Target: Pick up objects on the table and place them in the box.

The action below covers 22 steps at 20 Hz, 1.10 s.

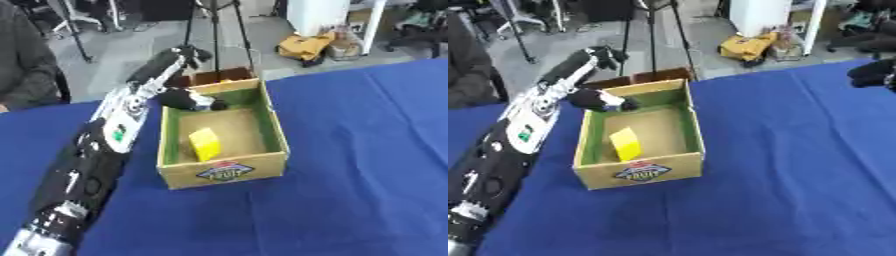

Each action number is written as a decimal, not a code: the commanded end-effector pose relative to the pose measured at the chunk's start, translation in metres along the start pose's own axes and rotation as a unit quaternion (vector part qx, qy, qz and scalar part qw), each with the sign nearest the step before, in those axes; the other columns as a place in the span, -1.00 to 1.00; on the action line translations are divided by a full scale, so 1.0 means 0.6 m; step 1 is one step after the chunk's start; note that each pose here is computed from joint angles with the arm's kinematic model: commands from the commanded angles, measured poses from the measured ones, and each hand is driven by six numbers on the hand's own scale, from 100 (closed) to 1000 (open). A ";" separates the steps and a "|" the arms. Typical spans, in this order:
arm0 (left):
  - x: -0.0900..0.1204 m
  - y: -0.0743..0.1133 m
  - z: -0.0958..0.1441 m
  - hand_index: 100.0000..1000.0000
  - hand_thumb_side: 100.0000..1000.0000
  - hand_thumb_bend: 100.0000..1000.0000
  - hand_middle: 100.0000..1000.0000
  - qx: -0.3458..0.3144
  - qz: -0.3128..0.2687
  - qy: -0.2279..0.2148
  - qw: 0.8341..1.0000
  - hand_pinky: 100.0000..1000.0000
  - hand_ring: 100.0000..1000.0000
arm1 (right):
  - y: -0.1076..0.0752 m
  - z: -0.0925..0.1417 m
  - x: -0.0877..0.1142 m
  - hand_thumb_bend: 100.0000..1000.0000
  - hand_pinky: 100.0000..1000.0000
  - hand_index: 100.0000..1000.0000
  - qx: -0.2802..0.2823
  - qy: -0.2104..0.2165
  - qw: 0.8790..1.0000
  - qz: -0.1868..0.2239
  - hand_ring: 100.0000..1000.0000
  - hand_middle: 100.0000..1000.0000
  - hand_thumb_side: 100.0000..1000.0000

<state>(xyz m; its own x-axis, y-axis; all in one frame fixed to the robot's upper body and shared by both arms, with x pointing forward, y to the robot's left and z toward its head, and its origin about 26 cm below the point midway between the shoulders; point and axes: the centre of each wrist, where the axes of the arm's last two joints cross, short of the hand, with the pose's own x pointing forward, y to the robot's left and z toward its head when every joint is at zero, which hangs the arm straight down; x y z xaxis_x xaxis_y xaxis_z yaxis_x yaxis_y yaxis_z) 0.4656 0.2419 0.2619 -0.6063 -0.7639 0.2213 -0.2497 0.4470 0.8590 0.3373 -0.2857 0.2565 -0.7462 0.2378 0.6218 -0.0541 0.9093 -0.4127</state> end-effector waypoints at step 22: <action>0.056 -0.036 0.208 0.61 0.73 1.00 0.40 0.260 0.219 0.042 0.940 0.37 0.36 | -0.006 0.027 -0.087 -0.47 0.68 0.82 -0.116 0.080 0.990 -0.023 0.60 0.72 0.67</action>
<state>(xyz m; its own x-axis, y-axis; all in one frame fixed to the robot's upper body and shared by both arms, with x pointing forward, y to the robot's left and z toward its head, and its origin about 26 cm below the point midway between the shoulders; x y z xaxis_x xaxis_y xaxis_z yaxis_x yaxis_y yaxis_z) 0.3596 0.2648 0.1829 -0.6530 -0.4957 0.5726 -0.3358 0.8672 0.3678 0.3656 -0.3037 0.2083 -0.6170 0.2155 0.7569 0.0572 0.9715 -0.2299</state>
